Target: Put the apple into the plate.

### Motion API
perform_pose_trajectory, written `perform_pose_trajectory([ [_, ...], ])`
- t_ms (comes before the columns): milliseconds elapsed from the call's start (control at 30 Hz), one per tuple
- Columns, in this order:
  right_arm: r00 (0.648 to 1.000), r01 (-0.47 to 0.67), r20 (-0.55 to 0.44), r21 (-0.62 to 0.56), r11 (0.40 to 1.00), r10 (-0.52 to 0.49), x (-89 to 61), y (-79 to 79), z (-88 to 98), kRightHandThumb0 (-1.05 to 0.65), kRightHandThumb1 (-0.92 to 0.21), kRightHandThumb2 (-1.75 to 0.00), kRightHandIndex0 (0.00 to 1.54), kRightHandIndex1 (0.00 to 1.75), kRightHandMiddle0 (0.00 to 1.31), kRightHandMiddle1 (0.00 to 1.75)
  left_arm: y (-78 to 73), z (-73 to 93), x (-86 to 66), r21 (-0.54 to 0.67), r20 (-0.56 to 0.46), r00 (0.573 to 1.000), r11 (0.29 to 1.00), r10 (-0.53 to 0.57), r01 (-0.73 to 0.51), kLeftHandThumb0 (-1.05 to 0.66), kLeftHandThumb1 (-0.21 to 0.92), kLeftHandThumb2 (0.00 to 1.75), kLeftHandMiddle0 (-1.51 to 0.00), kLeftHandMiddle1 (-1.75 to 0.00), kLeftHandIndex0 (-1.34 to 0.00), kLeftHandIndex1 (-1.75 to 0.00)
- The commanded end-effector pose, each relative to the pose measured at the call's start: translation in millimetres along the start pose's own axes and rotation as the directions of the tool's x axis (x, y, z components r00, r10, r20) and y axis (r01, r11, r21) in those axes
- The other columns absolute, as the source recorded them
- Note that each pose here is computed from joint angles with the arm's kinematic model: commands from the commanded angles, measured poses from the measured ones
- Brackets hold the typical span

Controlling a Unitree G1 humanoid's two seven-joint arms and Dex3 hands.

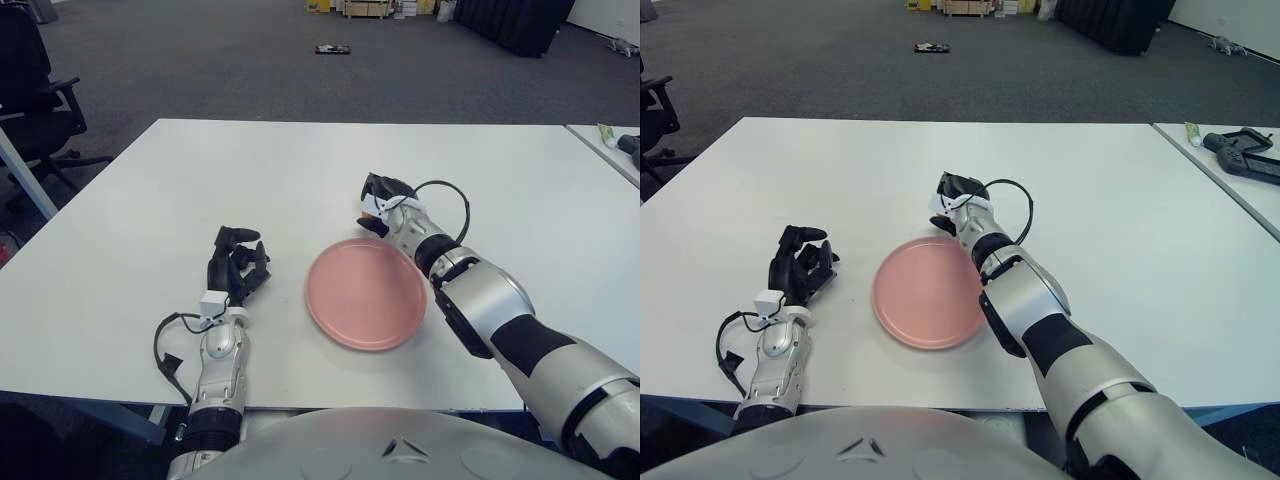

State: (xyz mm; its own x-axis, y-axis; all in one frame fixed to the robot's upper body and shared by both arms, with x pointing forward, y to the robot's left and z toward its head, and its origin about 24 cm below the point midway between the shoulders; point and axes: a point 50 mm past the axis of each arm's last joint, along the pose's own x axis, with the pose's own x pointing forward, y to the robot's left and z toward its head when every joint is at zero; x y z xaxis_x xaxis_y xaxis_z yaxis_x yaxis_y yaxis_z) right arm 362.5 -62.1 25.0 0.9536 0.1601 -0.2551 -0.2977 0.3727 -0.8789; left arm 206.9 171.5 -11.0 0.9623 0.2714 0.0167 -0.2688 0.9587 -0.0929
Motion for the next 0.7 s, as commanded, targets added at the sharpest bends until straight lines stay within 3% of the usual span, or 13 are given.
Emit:
perform_pose_trajectory([
  [0, 0.997, 0.051, 0.067, -0.094, 0.994, -0.045, 1.8, -9.1, 3.3, 0.00, -0.08, -1.54, 0.86, 1.58, 0.56, 1.75, 2.4, -7.3, -4.8, -0.015, -0.050, 0.999, 1.000, 0.006, -0.006, -0.38, 0.68, 0.86, -0.61, -1.75, -0.34, -1.75],
  [233, 0.981, 0.098, 0.185, -0.241, 0.966, -0.054, 1.9, -16.1, 4.9, 0.00, -0.04, -1.59, 0.87, 1.61, 0.58, 1.75, 2.8, -6.7, -4.3, -0.032, -0.054, 0.998, 0.999, 0.013, -0.015, -0.38, 0.69, 0.86, -0.59, -1.75, -0.34, -1.75],
  [667, 0.972, 0.124, 0.230, -0.302, 0.945, -0.054, 2.5, -22.3, 3.9, 0.00, -0.04, -1.61, 0.86, 1.65, 0.58, 1.75, 3.7, -5.7, -3.1, -0.040, -0.040, 0.999, 0.999, 0.017, -0.019, -0.38, 0.68, 0.86, -0.58, -1.75, -0.34, -1.75],
])
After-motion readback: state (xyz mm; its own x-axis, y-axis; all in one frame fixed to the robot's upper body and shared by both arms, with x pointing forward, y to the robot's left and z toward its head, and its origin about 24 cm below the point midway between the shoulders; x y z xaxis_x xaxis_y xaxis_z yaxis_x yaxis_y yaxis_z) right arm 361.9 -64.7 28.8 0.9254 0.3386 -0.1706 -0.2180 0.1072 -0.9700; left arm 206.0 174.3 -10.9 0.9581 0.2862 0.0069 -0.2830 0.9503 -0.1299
